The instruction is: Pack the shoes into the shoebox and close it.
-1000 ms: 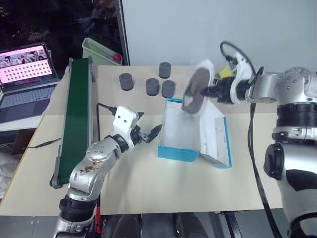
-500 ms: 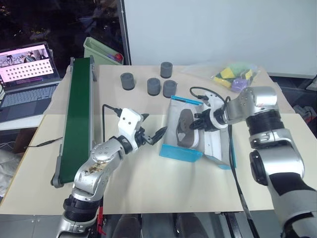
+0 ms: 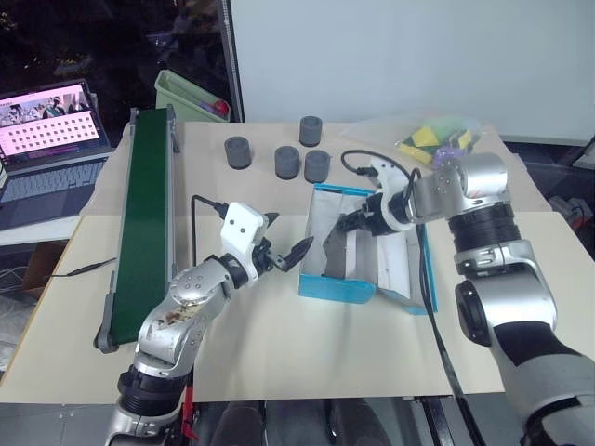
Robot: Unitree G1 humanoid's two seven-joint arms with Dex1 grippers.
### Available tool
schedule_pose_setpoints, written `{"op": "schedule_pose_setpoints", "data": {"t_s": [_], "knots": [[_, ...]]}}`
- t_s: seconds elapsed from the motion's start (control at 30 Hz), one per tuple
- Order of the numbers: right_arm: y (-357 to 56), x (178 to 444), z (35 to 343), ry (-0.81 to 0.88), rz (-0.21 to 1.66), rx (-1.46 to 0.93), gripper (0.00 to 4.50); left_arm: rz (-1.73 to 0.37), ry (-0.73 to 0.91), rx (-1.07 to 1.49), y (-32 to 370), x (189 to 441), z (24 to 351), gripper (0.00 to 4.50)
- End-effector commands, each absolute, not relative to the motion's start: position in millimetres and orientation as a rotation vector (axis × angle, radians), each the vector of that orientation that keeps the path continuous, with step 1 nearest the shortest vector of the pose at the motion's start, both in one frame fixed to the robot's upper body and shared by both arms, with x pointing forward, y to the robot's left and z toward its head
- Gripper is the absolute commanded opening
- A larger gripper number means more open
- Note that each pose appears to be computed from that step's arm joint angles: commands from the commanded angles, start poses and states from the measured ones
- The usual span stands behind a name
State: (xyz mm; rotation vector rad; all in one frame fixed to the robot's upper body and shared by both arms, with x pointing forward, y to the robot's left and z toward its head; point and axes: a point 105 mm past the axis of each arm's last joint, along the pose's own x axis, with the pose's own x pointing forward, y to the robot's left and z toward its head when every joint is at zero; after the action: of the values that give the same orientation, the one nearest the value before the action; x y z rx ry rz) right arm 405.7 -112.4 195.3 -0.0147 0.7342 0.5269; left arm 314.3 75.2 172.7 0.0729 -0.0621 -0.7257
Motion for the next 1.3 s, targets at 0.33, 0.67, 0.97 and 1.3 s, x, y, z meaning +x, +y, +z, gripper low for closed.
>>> {"op": "schedule_pose_setpoints", "data": {"t_s": [0.33, 0.67, 0.97, 1.3], "knots": [[-55, 343, 298, 0.039, 0.985, -0.175, 3.55, -0.101, -0.16, 0.083, 186, 358, 204, 4.5], [-42, 291, 206, -0.055, 1.243, -0.145, 3.55, 0.238, -0.017, 0.081, 256, 340, 175, 4.5], [-25, 298, 174, -0.158, 1.242, -0.367, 3.55, 0.276, -0.001, 0.055, 263, 339, 173, 4.5], [-26, 305, 166, -0.135, 1.232, -0.347, 4.45, 0.293, 0.0, 0.062, 266, 335, 171, 4.5]]}}
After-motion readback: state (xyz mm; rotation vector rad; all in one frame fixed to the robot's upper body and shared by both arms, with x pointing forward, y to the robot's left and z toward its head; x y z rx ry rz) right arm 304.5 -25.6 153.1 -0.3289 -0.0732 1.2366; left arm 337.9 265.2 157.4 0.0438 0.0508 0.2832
